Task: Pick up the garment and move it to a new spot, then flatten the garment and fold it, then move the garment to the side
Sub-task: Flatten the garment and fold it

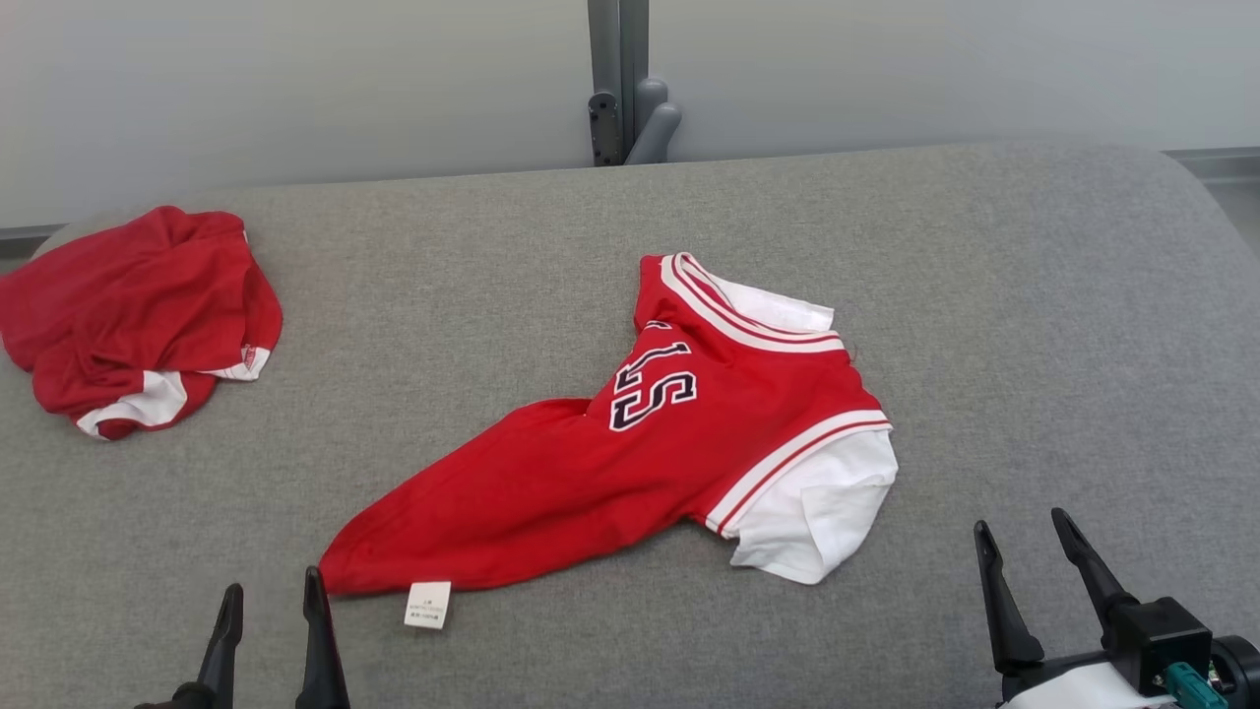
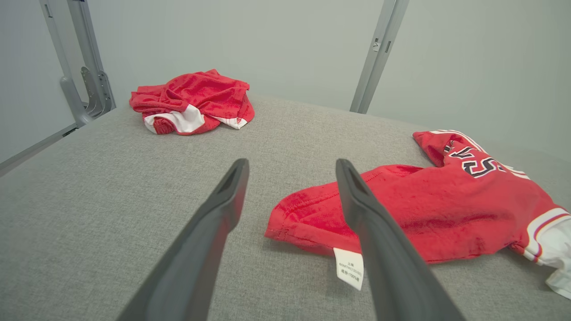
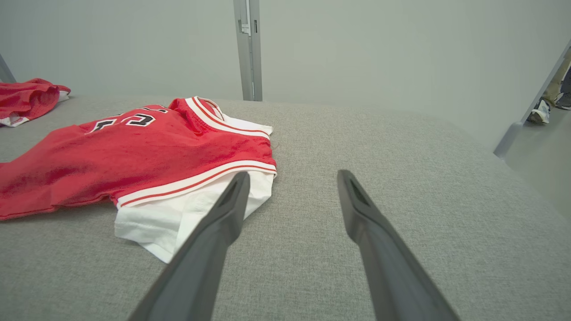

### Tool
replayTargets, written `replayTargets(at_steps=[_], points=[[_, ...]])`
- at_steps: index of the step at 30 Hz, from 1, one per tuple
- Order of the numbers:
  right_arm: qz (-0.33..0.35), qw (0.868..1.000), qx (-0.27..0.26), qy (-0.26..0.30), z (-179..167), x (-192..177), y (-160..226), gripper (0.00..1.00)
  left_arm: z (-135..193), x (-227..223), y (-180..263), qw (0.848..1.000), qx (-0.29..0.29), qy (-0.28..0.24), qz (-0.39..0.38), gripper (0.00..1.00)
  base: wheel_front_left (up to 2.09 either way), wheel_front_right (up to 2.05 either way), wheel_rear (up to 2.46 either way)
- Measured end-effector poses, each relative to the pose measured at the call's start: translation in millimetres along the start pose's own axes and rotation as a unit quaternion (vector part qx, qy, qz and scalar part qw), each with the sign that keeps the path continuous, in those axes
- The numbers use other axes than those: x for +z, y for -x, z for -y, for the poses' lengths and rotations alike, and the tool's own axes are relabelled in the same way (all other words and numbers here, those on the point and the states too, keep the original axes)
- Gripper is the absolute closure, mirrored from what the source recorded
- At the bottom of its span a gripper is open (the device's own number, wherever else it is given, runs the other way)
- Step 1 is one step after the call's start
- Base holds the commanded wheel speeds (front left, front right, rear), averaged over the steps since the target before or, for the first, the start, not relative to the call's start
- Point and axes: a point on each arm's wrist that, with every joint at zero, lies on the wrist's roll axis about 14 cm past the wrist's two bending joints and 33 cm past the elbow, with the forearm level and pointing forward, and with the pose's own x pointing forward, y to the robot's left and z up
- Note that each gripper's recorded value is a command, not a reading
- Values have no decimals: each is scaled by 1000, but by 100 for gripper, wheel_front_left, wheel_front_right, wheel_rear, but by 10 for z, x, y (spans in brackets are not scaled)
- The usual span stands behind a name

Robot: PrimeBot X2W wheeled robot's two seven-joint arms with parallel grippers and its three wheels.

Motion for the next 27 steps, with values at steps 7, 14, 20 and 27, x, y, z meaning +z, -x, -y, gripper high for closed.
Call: replayTargets(at_steps=[7,14,20,27], points=[[4,1000,12,16,-52,31,-107,0,186,60,-159,999,-32,-28,10,0,0,0,0],[1,995,86,53,-349,-3,-381,0,325,-259,-237,997,-55,-34,-39,0,0,0,0],[-53,979,170,103,-549,-369,-579,0,321,-595,-336,993,-58,-45,-92,0,0,0,0],[-102,950,260,141,-815,-719,-730,0,259,-824,-479,989,-48,-60,-128,0,0,0,0]])
